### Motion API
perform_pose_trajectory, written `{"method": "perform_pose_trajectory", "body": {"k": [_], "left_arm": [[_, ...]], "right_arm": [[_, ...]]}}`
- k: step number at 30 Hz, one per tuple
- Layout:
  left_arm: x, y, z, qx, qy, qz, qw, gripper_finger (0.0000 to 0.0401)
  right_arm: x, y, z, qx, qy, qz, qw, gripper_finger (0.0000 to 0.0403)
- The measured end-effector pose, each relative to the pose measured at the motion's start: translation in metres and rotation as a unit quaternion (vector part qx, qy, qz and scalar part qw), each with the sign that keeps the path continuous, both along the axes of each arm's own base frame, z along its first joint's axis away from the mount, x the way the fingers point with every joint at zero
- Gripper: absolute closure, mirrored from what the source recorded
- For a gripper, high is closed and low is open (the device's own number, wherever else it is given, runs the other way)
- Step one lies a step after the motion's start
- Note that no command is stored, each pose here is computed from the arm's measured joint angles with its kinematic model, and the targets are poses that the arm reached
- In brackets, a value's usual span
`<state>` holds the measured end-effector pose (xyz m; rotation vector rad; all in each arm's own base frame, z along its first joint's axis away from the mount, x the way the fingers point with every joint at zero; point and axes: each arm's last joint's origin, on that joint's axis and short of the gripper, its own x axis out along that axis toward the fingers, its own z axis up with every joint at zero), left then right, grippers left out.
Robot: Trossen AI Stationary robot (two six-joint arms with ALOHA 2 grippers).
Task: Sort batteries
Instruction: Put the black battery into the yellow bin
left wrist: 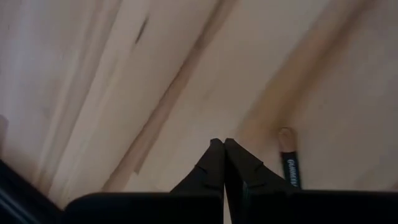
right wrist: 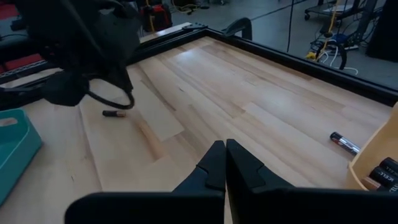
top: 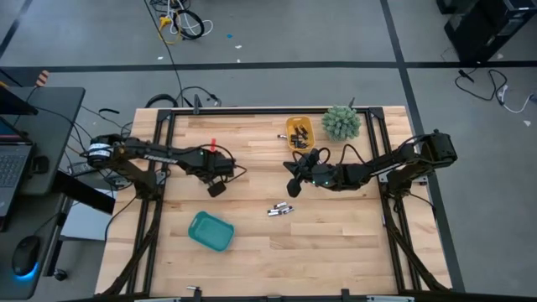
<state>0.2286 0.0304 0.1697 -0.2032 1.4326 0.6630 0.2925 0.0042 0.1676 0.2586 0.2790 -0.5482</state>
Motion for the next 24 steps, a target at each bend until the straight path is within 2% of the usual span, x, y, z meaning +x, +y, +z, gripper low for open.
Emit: {"method": "perform_pose_trajectory", "body": {"k": [5,10,14,24], "left_arm": [[0.004,-0.014,0.003,-0.018,-0.002,-0.054,0.998,0.0401],[0.002,-0.016,0.003,-0.029,-0.009,0.006,1.0,0.04],[-0.001,-0.017,0.002,-0.04,-0.001,0.029,0.999,0.0392],[0.003,-0.018,0.002,-0.048,-0.026,0.045,0.997,0.0313]], "right_arm": [[0.0,0.0,0.0,0.001,0.0,0.003,1.0,0.0402],[0.0,0.001,0.0,0.007,-0.002,0.007,1.0,0.0402],[0.0,0.001,0.0,0.007,-0.005,0.007,1.0,0.0402],[0.001,0.001,0.001,0.007,-0.008,0.007,1.0,0.0402]]}}
